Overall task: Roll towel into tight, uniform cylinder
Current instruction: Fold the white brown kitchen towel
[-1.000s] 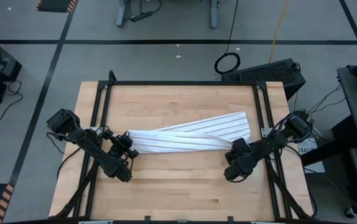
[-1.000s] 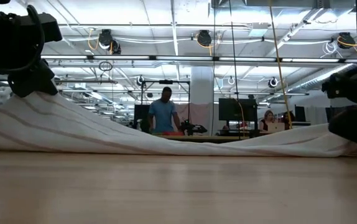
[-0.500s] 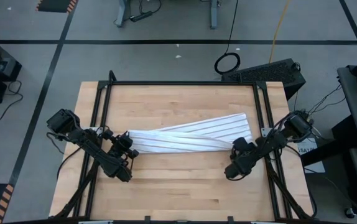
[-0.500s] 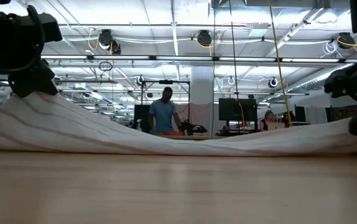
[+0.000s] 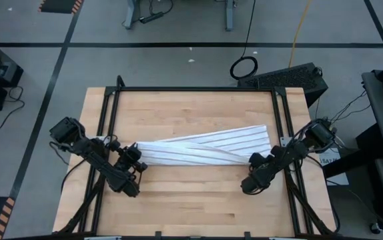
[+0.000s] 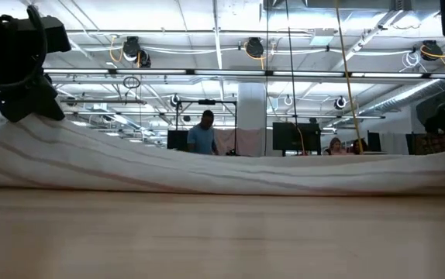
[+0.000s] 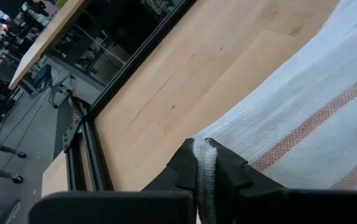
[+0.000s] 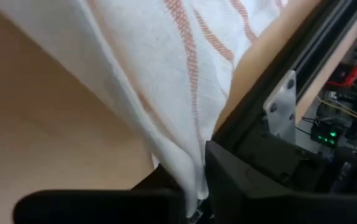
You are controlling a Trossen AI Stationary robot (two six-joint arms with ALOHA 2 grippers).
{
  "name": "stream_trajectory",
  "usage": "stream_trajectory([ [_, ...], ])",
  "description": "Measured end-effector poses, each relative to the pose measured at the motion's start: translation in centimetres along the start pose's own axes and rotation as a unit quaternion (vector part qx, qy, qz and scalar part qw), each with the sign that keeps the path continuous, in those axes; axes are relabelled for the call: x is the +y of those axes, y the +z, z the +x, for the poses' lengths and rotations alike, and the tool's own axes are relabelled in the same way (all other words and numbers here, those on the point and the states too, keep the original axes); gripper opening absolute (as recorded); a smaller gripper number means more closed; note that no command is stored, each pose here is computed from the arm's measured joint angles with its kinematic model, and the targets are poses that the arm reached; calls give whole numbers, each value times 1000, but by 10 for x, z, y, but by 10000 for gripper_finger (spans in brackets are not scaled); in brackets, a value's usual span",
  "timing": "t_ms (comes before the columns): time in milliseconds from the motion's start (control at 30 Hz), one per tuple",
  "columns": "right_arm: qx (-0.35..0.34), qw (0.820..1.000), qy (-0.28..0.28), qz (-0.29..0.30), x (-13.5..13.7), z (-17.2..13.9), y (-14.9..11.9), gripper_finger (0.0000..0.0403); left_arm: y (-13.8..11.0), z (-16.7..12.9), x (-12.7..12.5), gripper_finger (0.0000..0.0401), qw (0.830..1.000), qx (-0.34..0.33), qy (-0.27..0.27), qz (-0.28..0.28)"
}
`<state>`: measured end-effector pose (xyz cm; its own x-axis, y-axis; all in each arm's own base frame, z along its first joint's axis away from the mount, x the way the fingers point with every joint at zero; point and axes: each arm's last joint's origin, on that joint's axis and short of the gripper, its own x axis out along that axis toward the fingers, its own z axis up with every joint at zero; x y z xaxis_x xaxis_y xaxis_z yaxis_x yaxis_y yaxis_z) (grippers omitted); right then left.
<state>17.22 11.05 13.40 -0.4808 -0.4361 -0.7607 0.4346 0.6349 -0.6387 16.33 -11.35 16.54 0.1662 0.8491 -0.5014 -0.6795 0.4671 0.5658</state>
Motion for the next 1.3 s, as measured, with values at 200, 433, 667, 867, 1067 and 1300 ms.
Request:
stream_trajectory([
  [200, -11, 999, 26, -19, 3, -11, 0, 124, -5, -4, 0, 20, 1000, 21, -4, 7],
  [433, -52, 994, 94, 13, 19, -14, -12, 239, -8, -6, 0, 20, 999, 33, -10, 7],
  [667, -93, 992, 80, 25, 20, -7, -28, 276, -8, -6, -2, 20, 999, 34, -19, 16],
  [867, -106, 992, 65, 22, 19, 4, -35, 204, -8, -6, -3, 20, 999, 34, -22, 24],
  [1067, -70, 997, 10, -2, 9, 9, -38, 64, -6, -8, -1, 20, 997, 49, -14, 54],
  [1300, -54, 998, -32, -31, -3, 7, -41, 36, 3, -17, 0, 20, 995, 58, -14, 84],
])
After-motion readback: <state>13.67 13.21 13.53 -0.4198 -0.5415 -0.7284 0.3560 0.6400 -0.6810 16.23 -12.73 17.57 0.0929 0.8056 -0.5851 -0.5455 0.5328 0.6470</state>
